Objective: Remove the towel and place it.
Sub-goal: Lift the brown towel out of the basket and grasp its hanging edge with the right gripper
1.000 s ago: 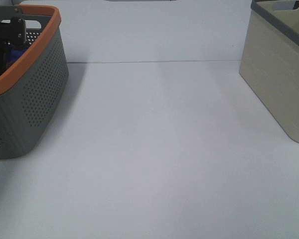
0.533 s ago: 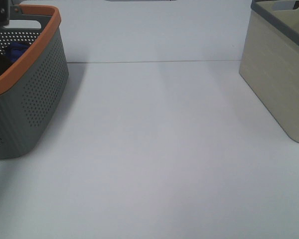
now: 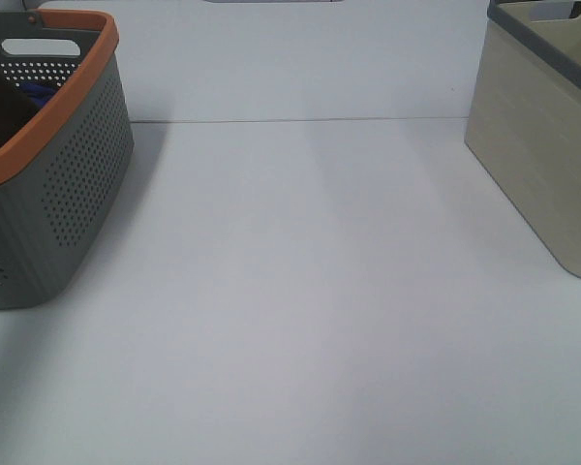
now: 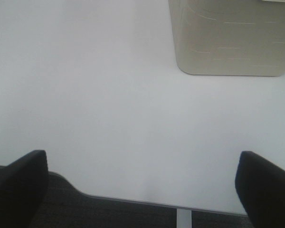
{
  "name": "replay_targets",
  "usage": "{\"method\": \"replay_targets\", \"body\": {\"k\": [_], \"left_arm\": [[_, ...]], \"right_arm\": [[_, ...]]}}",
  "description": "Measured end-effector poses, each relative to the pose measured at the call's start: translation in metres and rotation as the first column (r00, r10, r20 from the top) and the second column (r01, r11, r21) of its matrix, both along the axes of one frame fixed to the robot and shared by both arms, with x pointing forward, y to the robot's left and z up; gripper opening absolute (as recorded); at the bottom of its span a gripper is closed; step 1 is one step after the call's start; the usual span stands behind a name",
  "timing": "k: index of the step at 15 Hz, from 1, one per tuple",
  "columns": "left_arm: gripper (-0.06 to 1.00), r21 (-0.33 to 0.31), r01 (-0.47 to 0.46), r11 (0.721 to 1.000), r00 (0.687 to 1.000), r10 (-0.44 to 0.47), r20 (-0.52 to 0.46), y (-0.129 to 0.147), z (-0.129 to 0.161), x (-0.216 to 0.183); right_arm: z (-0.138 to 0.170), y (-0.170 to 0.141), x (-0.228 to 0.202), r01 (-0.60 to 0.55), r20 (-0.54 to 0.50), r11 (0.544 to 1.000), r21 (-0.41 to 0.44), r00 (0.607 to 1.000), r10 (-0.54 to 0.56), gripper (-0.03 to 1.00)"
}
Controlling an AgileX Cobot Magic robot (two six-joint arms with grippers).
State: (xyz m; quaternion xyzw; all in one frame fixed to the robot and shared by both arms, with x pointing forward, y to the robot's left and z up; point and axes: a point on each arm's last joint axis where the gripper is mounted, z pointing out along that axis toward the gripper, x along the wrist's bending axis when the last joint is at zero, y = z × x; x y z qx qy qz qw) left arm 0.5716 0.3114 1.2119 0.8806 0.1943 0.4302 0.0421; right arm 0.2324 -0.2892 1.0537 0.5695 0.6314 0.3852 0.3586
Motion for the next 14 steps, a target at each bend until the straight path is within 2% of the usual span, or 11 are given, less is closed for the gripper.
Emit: {"method": "replay_targets", "body": {"k": [3,7,8,10,12,13,14], "left_arm": [[0.00,-0.022,0.034,0.999,0.993,-0.031,0.117,-0.004,0.034,-0.034],[0.00,-0.072,0.079,0.994,0.972,-0.061,0.228,-0.010,0.055,-0.054],[0.00,-0.095,0.123,0.988,0.952,-0.090,0.291,-0.014,0.070,-0.063],[0.00,-0.096,0.175,0.980,0.921,-0.129,0.368,-0.018,0.086,-0.068],[0.00,-0.098,0.273,0.957,0.863,-0.199,0.465,-0.027,0.106,-0.076],[0.00,-0.096,0.303,0.948,0.845,-0.221,0.487,-0.030,0.110,-0.077],[0.00,-0.076,0.360,0.930,0.807,-0.269,0.525,-0.035,0.115,-0.079]], "right_arm": [[0.000,0.000,0.000,0.000,0.000,1.000,0.000,1.000,0.000,0.96],[0.000,0.000,0.000,0.000,0.000,1.000,0.000,1.000,0.000,0.96],[0.000,0.000,0.000,0.000,0.000,1.000,0.000,1.000,0.000,0.96],[0.000,0.000,0.000,0.000,0.000,1.000,0.000,1.000,0.000,0.96],[0.000,0.000,0.000,0.000,0.000,1.000,-0.001,1.000,0.000,0.96],[0.000,0.000,0.000,0.000,0.003,1.000,-0.001,1.000,0.000,0.96],[0.002,0.000,0.000,0.001,0.021,1.000,0.000,1.000,-0.001,0.96]]}}
